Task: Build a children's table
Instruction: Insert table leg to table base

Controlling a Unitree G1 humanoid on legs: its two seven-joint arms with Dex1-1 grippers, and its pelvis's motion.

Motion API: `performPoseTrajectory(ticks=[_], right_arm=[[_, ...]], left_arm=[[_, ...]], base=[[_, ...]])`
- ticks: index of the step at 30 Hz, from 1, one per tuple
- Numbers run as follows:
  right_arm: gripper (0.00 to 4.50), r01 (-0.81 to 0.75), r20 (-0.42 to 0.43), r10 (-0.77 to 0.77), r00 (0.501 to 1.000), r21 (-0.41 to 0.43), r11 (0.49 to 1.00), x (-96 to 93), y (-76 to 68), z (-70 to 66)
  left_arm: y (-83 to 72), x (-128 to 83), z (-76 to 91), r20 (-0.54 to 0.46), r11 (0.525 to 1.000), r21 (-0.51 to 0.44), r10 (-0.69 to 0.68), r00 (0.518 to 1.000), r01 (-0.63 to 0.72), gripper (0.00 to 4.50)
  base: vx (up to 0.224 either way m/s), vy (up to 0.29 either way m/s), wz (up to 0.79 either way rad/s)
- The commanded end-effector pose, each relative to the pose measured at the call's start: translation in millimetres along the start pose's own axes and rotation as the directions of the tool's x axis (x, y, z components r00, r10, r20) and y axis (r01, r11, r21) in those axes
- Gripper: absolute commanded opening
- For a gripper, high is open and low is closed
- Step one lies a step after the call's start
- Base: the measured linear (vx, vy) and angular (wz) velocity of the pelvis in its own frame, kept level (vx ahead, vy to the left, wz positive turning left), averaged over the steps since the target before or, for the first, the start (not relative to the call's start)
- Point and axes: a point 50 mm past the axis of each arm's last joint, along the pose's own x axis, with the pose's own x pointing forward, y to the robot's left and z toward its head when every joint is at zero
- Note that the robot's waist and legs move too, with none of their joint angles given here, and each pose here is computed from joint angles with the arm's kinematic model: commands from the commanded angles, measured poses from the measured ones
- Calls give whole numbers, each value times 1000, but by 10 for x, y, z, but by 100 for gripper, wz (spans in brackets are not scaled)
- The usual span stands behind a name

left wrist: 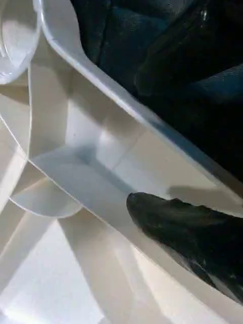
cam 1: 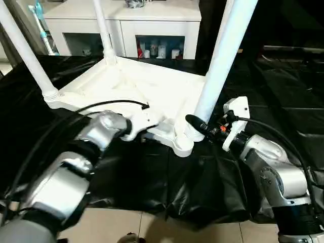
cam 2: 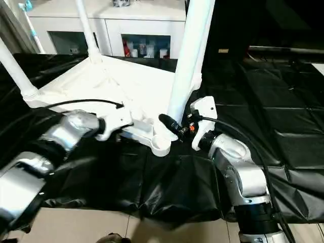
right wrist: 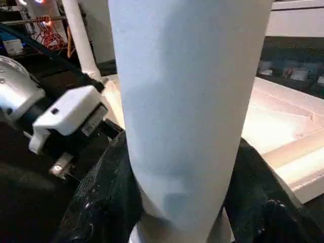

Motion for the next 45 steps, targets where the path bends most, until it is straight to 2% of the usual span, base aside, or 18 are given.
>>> performPoseTrajectory(ticks=[1, 9, 17, 20, 27, 32, 36, 41, 45], right_arm=[[191, -9, 23, 10, 1000, -34, 999, 11, 29, 64], [191, -14, 15, 14, 1000, -43, 999, 18, 25, 55], [191, -27, 12, 28, 1000, -55, 998, 45, 21, 74], [191, -36, -2, 36, 999, -72, 997, 43, 21, 57], [191, -34, -1, 34, 999, -82, 996, 39, 15, 69], [191, -26, -1, 26, 1000, -86, 996, 22, 4, 66], [191, -5, 10, 6, 1000, -73, 997, 10, -5, 61], [191, 47, 28, -46, 999, -43, 998, -4, -69, 86], [191, 88, 25, -88, 996, -28, 996, -19, -122, 77]], left_arm=[[58, -31, 23, 4, 1000, -14, 18, 1000, -18, 320], [53, -17, 20, 4, 996, -90, -12, 1000, 12, 254], [-2, 26, -13, -54, 998, -42, -50, 997, 48, 196], [-66, 66, -44, -122, 995, 30, -96, 988, 100, 176], [-158, 87, -71, -188, 971, 60, -217, 958, 232, 125], [-219, 68, -92, -178, 943, -11, -328, 928, 332, 101], [-281, 58, -95, -88, 912, -113, -405, 910, 395, 75], [-275, 0, -199, -57, 909, -210, -378, 924, 359, 57], [-256, -35, -287, -56, 930, -251, -291, 955, 269, 38]], base=[[0, 0, 0], [0, 0, 0], [0, 0, 0], [0, 0, 0], [0, 0, 0], [0, 0, 0], [0, 0, 0], [0, 0, 0], [0, 0, 0]])
